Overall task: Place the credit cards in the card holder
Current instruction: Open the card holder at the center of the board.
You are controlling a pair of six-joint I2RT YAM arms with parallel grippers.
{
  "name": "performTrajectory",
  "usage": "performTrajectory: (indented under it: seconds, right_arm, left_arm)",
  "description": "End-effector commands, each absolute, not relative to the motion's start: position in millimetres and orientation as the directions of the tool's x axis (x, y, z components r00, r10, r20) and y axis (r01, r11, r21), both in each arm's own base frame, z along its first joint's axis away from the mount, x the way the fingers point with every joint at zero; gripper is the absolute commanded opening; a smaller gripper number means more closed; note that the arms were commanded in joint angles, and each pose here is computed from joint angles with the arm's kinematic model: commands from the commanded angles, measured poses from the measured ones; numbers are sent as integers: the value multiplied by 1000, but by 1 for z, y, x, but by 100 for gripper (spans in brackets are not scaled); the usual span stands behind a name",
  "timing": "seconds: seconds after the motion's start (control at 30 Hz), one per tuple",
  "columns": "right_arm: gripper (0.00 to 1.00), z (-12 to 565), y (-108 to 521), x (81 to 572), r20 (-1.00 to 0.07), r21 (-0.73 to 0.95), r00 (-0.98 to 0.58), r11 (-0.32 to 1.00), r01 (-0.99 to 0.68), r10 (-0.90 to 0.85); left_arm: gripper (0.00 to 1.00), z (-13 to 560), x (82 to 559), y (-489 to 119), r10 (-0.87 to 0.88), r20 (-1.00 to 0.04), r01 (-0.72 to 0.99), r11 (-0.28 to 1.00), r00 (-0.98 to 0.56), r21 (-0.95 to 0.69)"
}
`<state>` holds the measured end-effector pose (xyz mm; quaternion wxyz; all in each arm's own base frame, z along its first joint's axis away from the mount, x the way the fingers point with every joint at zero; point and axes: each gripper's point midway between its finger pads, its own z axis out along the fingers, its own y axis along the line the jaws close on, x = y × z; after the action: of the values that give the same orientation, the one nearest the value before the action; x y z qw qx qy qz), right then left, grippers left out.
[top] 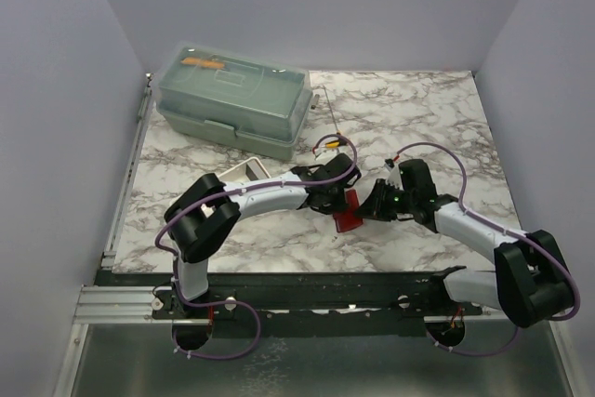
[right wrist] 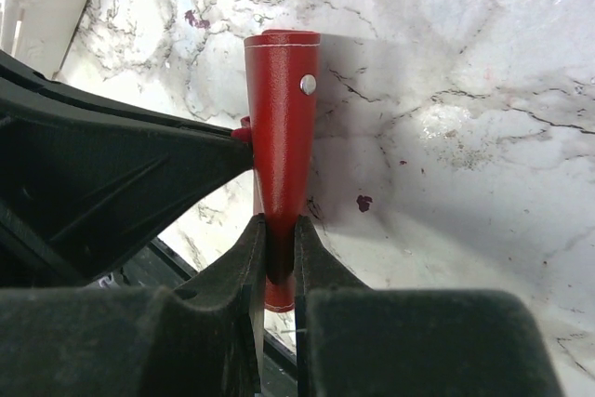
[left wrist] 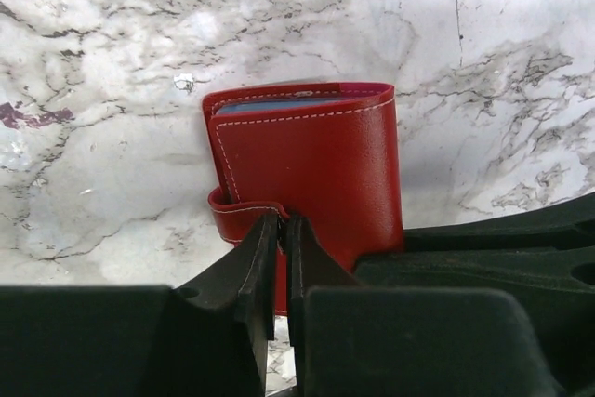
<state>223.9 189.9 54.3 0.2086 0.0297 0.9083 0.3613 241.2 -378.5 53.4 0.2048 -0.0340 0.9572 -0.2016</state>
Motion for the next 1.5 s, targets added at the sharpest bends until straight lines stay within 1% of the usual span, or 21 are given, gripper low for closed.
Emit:
performTrajectory:
  seconds: [0.0,0.17,0.23,0.27,0.33,0.4,0.57,0.6,0.67,0.8,0.93,1.07,1.33,1.47]
  right_arm:
    - [0,60,186,224,-368,651,-903,754,-82,220]
    - [0,55,176,228,-374,602,-898,797,-45,232]
    - [4,53,170,230,-372,567,-901,823,-28,226]
    - [9,53,167,232,-383,546,-897,837,-26,221]
    - [26,50,161,234,-393,513,-894,858,-19,215]
    - [40,56,161,239,-404,496,-892,868,-26,204]
    - [63,69,149,247,-472,389,-867,920,-44,158]
    - [65,70,149,248,-470,377,-871,924,-56,139]
    - [66,71,156,245,-453,378,-886,922,-90,99]
    - [72,74,172,243,-478,405,-876,899,-165,55]
    - [75,79,187,239,-494,440,-869,870,-223,27]
    - [76,68,193,233,-459,421,-888,881,-214,3]
    - [77,57,195,228,-461,358,-887,907,-223,-36]
    - [77,49,190,228,-441,314,-896,928,-199,-43]
  left_arm:
    - [0,46,246,-334,-106,-430,8,967,-897,-255]
    - [0,67,244,-340,-100,-437,43,951,-894,-305]
    - [0,74,240,-345,-95,-423,59,940,-901,-336]
    - [0,78,239,-348,-95,-420,67,932,-903,-355]
    - [0,86,237,-353,-90,-422,91,917,-902,-389]
    - [0,96,236,-356,-86,-433,112,905,-897,-411]
    - [0,128,235,-362,-98,-464,156,864,-881,-479]
    - [0,133,235,-364,-95,-468,166,858,-878,-487]
    - [0,138,234,-366,-98,-466,170,849,-880,-501]
    - [0,139,233,-374,-86,-453,184,835,-887,-519]
    - [0,139,232,-376,-87,-443,181,830,-892,-527]
    - [0,141,232,-378,-79,-449,193,827,-890,-528]
    - [0,144,232,-378,-79,-455,198,825,-887,-529]
    - [0,148,233,-377,-82,-463,202,823,-883,-531]
